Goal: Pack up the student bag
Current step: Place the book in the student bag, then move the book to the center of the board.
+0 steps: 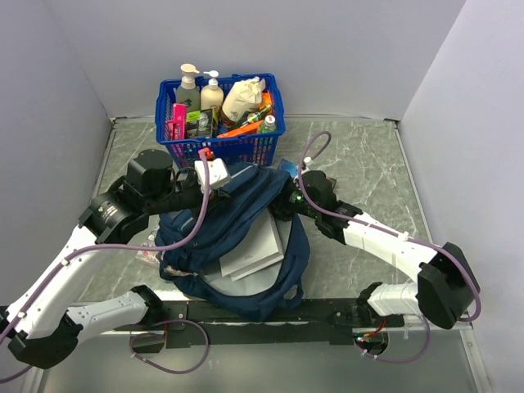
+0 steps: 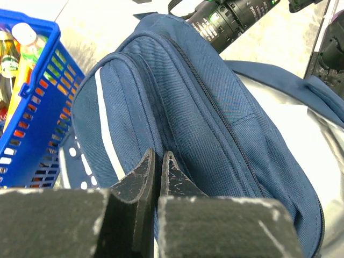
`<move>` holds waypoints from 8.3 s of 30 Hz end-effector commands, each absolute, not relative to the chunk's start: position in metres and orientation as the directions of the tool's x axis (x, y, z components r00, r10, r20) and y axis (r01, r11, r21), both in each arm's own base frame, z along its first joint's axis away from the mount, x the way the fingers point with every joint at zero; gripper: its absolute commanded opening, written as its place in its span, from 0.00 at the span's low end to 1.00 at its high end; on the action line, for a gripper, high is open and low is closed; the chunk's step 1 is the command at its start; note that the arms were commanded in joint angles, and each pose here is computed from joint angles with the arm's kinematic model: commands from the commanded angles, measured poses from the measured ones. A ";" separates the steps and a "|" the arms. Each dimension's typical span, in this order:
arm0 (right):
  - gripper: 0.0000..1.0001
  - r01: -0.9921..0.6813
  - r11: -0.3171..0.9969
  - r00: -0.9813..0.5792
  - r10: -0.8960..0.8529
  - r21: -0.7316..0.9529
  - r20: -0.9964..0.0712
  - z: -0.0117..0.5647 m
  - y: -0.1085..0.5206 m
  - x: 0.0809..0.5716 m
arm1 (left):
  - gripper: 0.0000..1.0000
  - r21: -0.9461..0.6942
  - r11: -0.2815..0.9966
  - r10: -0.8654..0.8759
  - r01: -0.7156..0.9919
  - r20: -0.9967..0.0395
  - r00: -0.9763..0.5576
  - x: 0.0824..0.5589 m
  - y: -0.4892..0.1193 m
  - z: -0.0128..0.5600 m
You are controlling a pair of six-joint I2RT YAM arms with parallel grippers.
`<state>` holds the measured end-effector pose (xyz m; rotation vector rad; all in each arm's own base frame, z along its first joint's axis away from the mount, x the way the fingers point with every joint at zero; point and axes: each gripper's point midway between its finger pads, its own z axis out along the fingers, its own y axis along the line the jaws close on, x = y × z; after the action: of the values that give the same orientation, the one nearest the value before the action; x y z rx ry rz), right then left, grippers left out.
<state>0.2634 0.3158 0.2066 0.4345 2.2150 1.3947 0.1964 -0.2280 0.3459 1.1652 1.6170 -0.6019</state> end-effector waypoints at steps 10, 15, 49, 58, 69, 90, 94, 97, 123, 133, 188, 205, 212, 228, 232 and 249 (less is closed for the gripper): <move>0.00 0.089 0.435 -0.540 0.777 0.896 -0.324 0.242 0.308 0.337 | 0.01 0.180 0.314 0.206 0.932 -0.971 0.118 0.176 -0.247 0.403; 0.00 0.114 0.323 -0.566 0.799 0.940 -0.205 0.238 0.340 0.349 | 0.01 0.187 0.318 0.179 0.930 -0.975 0.135 0.177 -0.249 0.414; 0.95 -0.347 0.652 -0.736 0.256 0.674 -0.627 0.240 0.328 0.244 | 0.01 0.237 0.665 0.160 0.708 -0.972 0.175 0.238 -0.203 0.423; 0.00 -0.378 0.711 -0.763 0.123 0.592 -0.635 0.203 0.311 0.226 | 0.01 0.254 0.654 0.144 0.713 -0.967 0.212 0.236 -0.206 0.436; 0.00 -0.395 0.728 -0.792 0.040 0.561 -0.609 0.180 0.314 0.217 | 0.01 0.260 0.643 0.128 0.720 -0.964 0.234 0.234 -0.209 0.443; 0.06 -0.610 0.404 -0.718 0.081 0.682 -0.691 0.273 0.422 0.218 | 0.01 0.312 0.688 0.126 0.655 -0.940 0.316 0.242 -0.201 0.484; 0.27 -0.629 0.445 -0.640 0.168 0.637 -0.750 0.306 0.379 0.233 | 0.01 0.360 0.716 0.182 0.599 -0.924 0.337 0.242 -0.185 0.478; 0.55 -0.636 0.477 -0.583 0.218 0.606 -0.783 0.334 0.348 0.238 | 0.01 0.370 0.736 0.216 0.566 -0.922 0.322 0.246 -0.177 0.467; 0.92 -0.139 0.863 -0.552 0.340 0.486 -0.762 0.240 0.149 0.230 | 0.01 0.449 0.880 0.359 0.152 -0.841 0.406 0.260 -0.096 0.529; 0.91 -0.119 0.846 -0.638 0.336 0.520 -0.693 0.217 0.160 0.231 | 0.01 0.434 0.839 0.544 -0.330 -0.700 0.463 0.216 -0.005 0.614; 0.90 -0.952 0.273 -0.033 -0.546 -0.141 -0.837 0.079 0.487 0.158 | 0.01 0.330 0.801 0.538 -0.500 -0.764 0.357 0.180 0.054 0.596; 0.90 -0.982 0.157 -0.003 -0.573 -0.107 -0.819 0.068 0.516 0.134 | 0.01 0.364 0.796 0.554 -0.483 -0.759 0.340 0.189 0.047 0.586; 0.90 -0.988 0.150 -0.063 -0.608 -0.036 -0.792 0.049 0.520 0.126 | 0.01 0.364 0.795 0.556 -0.486 -0.757 0.343 0.188 0.048 0.585; 0.63 -0.920 0.376 -0.202 -0.689 -0.106 -0.696 -0.001 0.489 0.185 | 0.01 0.367 0.809 0.547 -0.460 -0.757 0.357 0.190 0.043 0.582; 0.54 -0.876 0.463 -0.273 -0.710 -0.137 -0.650 -0.018 0.454 0.199 | 0.01 0.365 0.816 0.540 -0.449 -0.760 0.362 0.190 0.042 0.584; 0.00 -0.449 0.884 -0.756 -0.454 -0.132 -0.472 -0.040 0.247 0.195 | 0.01 0.416 0.846 0.516 -0.333 -0.796 0.317 0.227 0.013 0.543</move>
<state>0.2241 0.3837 0.0369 -0.7233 2.1760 0.5474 0.2437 0.0155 0.4891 0.3053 1.3192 0.6812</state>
